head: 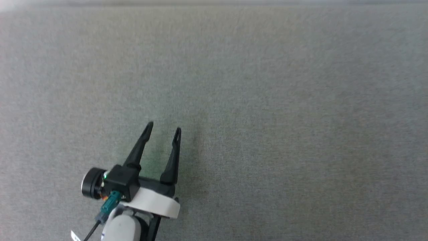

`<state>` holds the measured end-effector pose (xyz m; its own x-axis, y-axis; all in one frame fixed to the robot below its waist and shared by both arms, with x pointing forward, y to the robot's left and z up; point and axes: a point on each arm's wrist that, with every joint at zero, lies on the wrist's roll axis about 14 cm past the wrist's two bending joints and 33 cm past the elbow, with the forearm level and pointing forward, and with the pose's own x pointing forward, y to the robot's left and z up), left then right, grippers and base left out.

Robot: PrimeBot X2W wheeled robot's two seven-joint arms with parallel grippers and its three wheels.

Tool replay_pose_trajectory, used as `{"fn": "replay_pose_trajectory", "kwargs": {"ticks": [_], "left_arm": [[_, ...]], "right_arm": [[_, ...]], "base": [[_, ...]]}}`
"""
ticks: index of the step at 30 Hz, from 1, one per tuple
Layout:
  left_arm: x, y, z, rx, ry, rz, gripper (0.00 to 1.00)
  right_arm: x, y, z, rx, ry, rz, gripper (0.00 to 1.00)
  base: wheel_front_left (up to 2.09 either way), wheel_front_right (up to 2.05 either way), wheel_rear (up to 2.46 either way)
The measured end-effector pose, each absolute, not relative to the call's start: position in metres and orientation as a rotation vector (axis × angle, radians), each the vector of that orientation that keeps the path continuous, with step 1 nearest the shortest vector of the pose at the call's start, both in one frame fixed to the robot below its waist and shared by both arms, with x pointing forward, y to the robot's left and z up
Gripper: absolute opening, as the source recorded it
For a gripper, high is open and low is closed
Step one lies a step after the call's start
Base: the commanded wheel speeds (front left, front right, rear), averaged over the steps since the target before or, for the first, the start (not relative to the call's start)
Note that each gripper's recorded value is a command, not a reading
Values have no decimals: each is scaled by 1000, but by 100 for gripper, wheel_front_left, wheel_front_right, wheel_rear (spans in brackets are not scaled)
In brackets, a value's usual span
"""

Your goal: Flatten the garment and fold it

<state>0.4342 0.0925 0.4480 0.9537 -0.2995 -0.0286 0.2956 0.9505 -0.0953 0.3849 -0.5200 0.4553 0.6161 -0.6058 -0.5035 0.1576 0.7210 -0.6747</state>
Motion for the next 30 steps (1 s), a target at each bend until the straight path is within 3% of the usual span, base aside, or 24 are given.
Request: {"fn": "replay_pose_trajectory", "kwargs": {"ticks": [9, 16, 22, 30], "left_arm": [[405, 110, 489, -100, -42, -234, 100], [382, 130, 522, -82, -131, -159, 100], [363, 140, 539, -77, -179, -121, 100], [343, 158, 531, -85, -158, -60, 100]], "right_arm": [[441, -443, 563, -522, 261, -358, 100], [440, -346, 627, -370, -100, -180, 100], [408, -285, 631, -215, -238, -81, 100], [372, -221, 583, -24, -215, 10, 100]], "base": [[0, 0, 0], [0, 0, 0], [0, 0, 0], [0, 0, 0]]}}
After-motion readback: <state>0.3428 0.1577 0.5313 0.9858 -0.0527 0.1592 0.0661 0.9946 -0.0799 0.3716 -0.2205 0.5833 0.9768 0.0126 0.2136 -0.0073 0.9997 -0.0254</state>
